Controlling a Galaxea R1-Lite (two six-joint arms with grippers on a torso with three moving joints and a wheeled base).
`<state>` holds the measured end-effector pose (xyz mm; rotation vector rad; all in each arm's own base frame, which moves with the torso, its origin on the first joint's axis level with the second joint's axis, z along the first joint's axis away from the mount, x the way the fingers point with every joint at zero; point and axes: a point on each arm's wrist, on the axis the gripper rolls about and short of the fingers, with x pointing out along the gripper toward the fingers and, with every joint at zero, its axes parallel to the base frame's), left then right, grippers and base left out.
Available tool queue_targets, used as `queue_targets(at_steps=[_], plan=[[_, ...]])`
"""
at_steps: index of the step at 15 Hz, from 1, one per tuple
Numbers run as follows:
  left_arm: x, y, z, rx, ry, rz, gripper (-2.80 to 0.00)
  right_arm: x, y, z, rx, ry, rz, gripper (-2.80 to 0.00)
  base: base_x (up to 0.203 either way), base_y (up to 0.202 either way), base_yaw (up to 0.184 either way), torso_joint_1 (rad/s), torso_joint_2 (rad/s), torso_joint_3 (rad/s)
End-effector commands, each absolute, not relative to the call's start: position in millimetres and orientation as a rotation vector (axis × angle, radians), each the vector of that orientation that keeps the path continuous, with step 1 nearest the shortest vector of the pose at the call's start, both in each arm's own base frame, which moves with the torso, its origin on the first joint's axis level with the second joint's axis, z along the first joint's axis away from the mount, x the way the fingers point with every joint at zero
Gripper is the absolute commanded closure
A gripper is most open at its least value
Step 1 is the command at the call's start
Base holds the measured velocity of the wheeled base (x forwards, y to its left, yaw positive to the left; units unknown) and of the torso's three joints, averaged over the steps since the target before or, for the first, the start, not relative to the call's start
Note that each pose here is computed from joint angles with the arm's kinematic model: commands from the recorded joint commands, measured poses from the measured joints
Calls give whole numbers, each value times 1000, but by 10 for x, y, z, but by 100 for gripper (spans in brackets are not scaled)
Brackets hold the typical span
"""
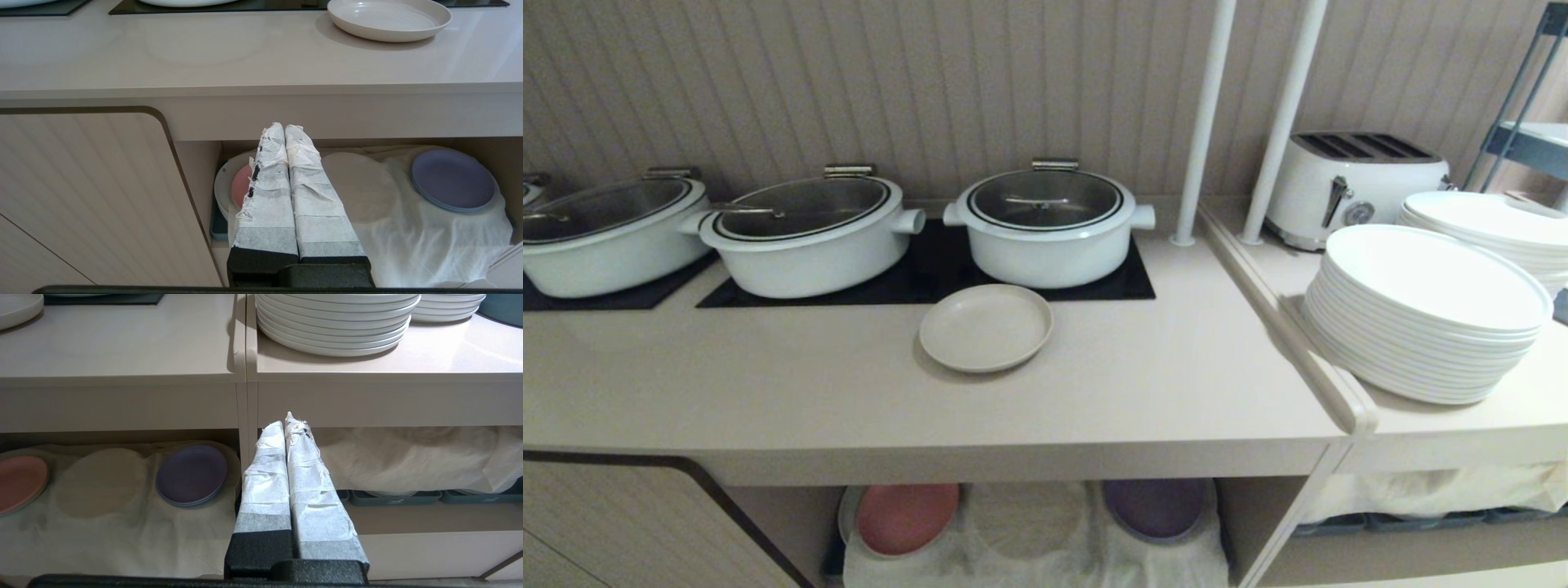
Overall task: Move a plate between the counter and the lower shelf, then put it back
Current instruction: Pick up the plate
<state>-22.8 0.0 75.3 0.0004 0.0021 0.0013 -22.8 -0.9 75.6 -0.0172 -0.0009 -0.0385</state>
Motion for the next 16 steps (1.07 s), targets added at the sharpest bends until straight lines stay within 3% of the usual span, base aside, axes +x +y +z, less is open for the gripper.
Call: queue_targets(at_steps=[1, 16], plan=[[-228, 0, 753, 0, 2, 2, 0, -228, -8, 758, -17, -3, -37, 0, 0, 0, 0, 0, 0, 0], [-228, 0, 753, 0, 2, 2, 0, -228, -10, 763, 86, -10, -46, 0, 0, 0, 0, 0, 0, 0]])
